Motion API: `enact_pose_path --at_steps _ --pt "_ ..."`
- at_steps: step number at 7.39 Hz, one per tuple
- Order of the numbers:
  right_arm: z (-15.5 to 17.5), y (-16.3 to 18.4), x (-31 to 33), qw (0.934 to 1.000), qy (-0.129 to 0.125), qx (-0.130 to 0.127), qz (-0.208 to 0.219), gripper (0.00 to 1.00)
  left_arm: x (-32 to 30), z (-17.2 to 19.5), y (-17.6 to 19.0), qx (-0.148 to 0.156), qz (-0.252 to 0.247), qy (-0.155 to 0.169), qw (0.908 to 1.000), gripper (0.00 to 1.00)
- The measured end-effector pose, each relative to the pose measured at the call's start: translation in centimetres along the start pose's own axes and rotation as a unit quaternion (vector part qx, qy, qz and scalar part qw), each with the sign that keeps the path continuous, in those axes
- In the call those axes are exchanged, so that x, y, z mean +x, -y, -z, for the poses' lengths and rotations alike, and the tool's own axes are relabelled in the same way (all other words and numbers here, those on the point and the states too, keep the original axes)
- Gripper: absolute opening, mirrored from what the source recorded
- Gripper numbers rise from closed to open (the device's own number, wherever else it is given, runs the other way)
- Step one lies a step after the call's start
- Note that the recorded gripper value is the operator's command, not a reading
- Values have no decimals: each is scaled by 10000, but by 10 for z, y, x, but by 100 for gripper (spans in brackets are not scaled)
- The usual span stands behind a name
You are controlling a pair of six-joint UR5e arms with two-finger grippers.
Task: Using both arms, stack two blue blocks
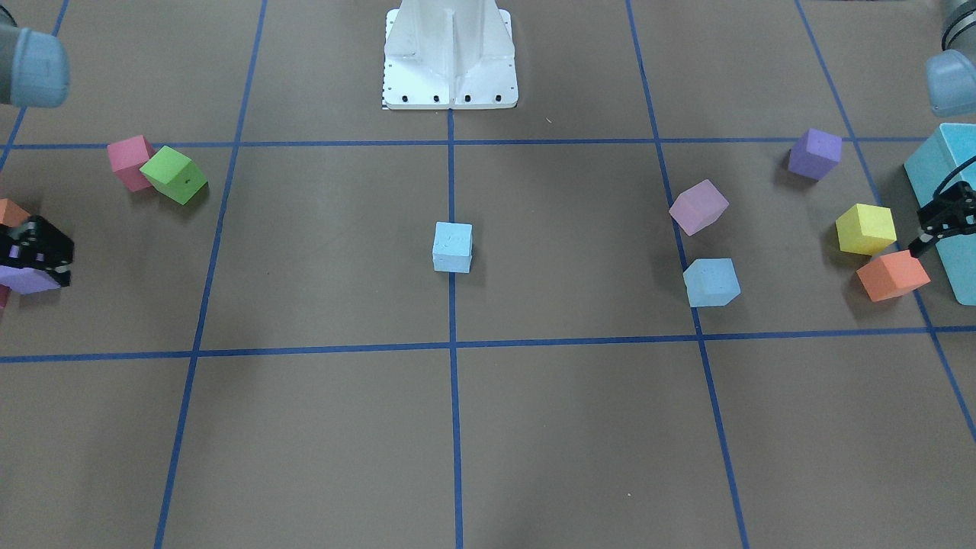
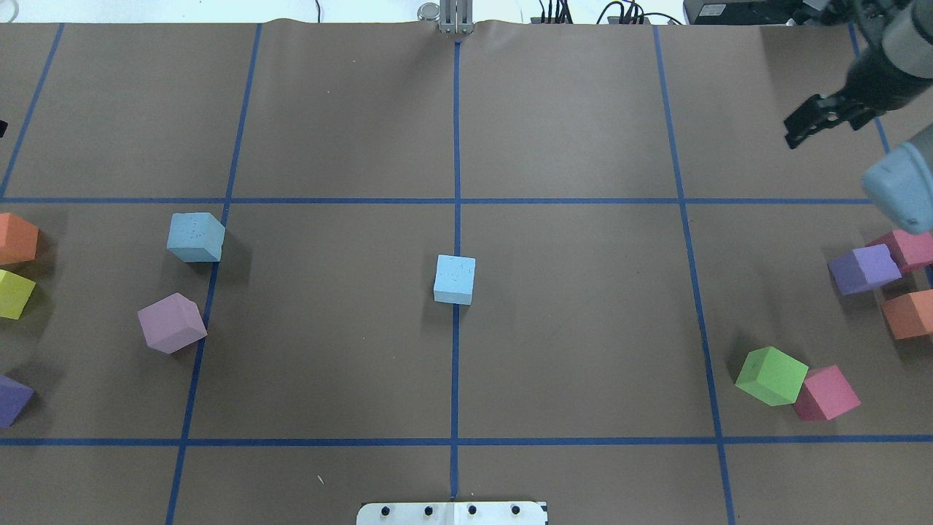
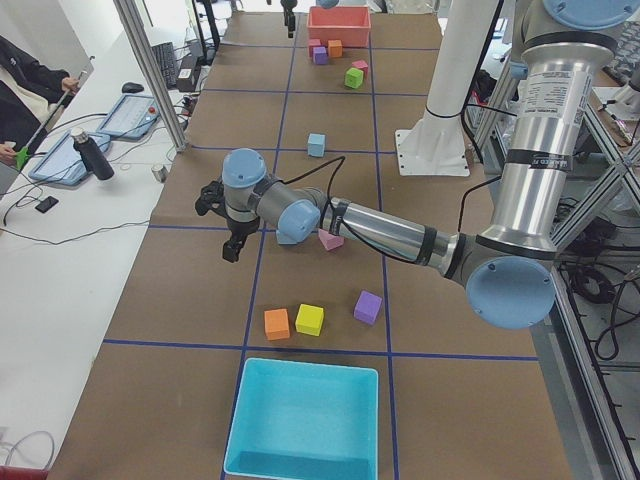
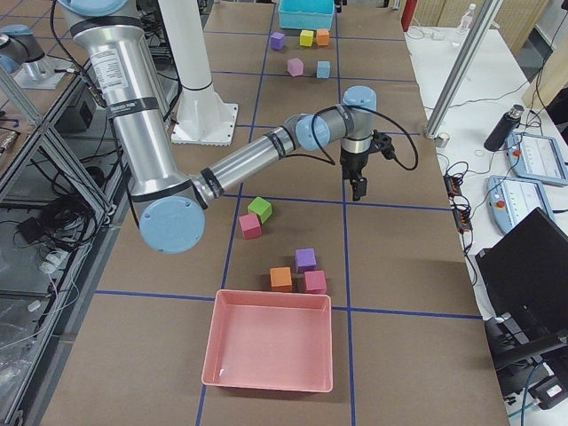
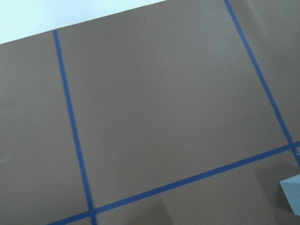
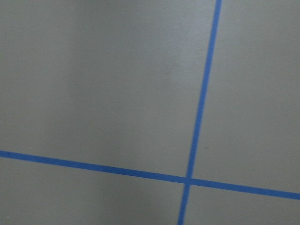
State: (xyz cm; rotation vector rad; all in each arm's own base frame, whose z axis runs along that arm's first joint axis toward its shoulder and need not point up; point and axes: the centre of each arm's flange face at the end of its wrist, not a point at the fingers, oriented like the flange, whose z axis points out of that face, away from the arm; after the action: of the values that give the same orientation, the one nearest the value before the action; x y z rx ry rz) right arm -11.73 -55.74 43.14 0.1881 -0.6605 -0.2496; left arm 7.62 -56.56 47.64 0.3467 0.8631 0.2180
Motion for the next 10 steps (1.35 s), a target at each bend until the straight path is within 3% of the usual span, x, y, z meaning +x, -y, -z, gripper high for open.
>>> enact_pose_path --at_steps 2,4,7,10 --pt "-1 -71 100 9996 -19 -176 235 100 60 -39 2 -81 372 290 9989 99" --pt "-6 -119 145 9994 57 -311 174 100 127 -85 -2 -211 731 389 9963 99" --pt "-15 -141 157 9989 175 -424 24 100 195 -140 -6 -476 1162 355 9915 99" --pt "-17 -142 159 9989 176 -442 -24 100 208 -169 -9 -674 1272 411 9887 99"
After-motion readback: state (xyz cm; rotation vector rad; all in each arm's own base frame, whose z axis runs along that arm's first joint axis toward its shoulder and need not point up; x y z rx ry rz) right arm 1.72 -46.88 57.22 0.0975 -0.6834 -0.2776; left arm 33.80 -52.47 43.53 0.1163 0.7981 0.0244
